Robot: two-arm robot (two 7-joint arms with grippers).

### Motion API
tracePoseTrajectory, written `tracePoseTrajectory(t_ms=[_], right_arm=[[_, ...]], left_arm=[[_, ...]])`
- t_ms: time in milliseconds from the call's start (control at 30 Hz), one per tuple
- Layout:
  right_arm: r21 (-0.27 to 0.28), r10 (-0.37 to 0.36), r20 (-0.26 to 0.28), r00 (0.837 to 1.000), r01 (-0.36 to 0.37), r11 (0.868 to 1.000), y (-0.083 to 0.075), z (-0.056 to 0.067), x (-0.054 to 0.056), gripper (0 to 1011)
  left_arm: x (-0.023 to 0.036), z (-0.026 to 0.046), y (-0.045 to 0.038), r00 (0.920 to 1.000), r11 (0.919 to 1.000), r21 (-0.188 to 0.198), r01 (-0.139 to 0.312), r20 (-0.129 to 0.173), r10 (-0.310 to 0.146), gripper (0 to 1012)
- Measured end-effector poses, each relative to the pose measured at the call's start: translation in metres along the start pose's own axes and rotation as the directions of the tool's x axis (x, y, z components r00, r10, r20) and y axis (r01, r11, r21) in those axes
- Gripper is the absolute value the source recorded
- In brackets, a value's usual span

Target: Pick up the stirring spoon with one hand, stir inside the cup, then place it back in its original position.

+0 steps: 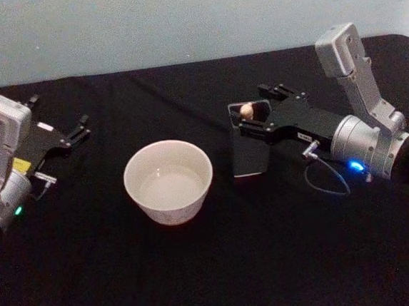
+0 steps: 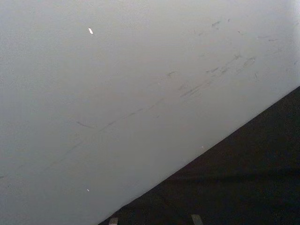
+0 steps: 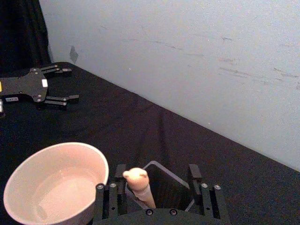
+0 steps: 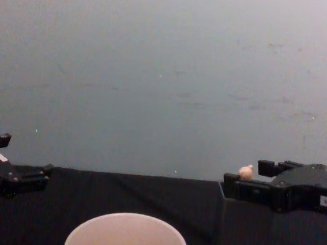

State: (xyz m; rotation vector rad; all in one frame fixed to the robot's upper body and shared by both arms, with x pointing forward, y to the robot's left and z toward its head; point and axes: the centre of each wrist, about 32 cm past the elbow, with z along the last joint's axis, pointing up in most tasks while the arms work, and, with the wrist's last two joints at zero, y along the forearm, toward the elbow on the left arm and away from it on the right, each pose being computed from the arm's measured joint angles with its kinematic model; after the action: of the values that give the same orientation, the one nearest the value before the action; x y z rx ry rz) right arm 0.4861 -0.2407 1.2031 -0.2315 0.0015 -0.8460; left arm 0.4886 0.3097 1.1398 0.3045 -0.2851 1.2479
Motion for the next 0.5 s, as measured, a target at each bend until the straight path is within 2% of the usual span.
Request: tracePoseTrajectory(t_ms=[267,367,500], right_arm=[[0.000,0.000,-0.001,1.000,0.000,1.000,0.0000,0.0000,0.0000,1000],[0.003,0.004,-0.003,1.000,-0.004,1.000,-0.0002,0.0002,0.0000,1002],[0.043,0.026,-0.010,1.000,-0.025,0.999,-0.0026,0.0072,0.0014,1002]], left_arm=[[0.0000,0.0000,0.0000,1.0000,1.0000,0.000,0.000,0.000,0.000,1001],[0.0000,0.0000,0.0000,1.0000,1.0000,0.000,0.000,0.000,0.000,1001],[0.0000,0.0000,0.0000,1.0000,1.0000,0.000,0.000,0.000,0.000,1001]])
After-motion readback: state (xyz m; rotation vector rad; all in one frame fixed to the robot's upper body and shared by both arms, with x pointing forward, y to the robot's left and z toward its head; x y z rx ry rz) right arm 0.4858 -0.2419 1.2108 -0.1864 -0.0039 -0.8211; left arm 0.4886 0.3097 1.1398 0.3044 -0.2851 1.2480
